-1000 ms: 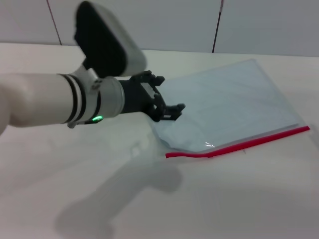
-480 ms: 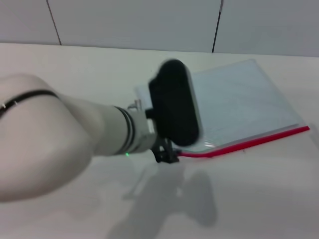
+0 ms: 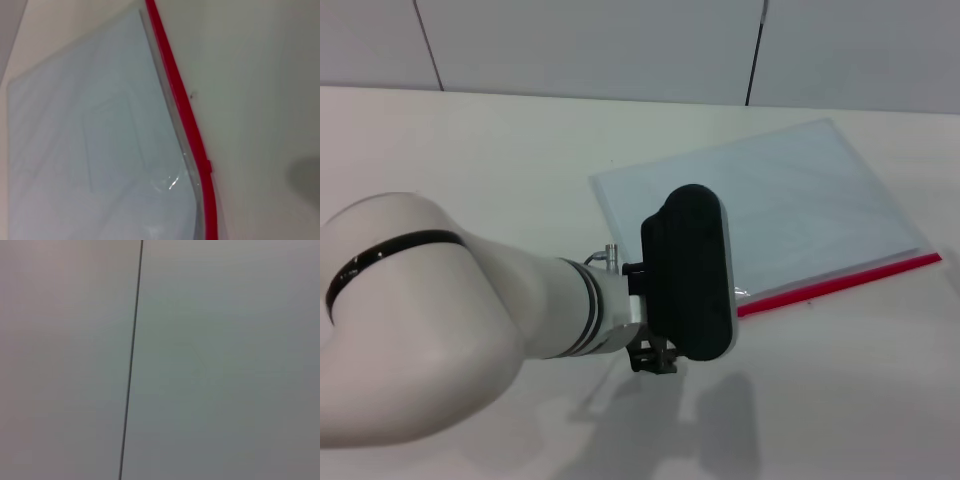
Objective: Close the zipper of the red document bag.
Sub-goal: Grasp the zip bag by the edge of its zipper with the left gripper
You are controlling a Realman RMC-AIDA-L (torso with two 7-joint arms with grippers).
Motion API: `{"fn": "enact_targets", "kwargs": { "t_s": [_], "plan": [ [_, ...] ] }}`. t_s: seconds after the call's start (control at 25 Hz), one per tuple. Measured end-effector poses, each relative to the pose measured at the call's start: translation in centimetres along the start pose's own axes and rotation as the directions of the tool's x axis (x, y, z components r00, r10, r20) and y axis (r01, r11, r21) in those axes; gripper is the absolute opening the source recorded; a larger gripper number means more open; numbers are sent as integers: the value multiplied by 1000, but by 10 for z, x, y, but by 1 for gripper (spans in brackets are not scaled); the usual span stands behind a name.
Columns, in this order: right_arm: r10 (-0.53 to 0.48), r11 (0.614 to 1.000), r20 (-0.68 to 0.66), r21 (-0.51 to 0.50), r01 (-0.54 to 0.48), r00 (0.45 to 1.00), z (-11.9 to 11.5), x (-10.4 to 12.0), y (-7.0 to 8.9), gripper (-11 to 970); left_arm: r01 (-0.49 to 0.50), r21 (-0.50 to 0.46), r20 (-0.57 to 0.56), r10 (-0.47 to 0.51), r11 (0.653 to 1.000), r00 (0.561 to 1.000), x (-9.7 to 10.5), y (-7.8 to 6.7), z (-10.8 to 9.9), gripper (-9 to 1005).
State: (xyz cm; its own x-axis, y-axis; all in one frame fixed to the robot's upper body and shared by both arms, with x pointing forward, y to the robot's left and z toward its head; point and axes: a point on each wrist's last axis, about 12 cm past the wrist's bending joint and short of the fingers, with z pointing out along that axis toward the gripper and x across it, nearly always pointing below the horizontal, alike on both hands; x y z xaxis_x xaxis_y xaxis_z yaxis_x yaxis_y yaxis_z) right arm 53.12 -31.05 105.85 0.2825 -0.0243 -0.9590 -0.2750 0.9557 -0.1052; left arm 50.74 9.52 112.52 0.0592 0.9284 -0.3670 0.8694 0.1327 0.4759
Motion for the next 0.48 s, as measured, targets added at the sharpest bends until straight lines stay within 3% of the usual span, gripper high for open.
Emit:
{"fn": "enact_targets", "kwargs": {
  "t_s": [0.48],
  "plan": [
    [1,1000,2,-5,-1,1000,1,0,1,819,-79,-76,46,83,994,995,15,8,19,796]
  ]
}}
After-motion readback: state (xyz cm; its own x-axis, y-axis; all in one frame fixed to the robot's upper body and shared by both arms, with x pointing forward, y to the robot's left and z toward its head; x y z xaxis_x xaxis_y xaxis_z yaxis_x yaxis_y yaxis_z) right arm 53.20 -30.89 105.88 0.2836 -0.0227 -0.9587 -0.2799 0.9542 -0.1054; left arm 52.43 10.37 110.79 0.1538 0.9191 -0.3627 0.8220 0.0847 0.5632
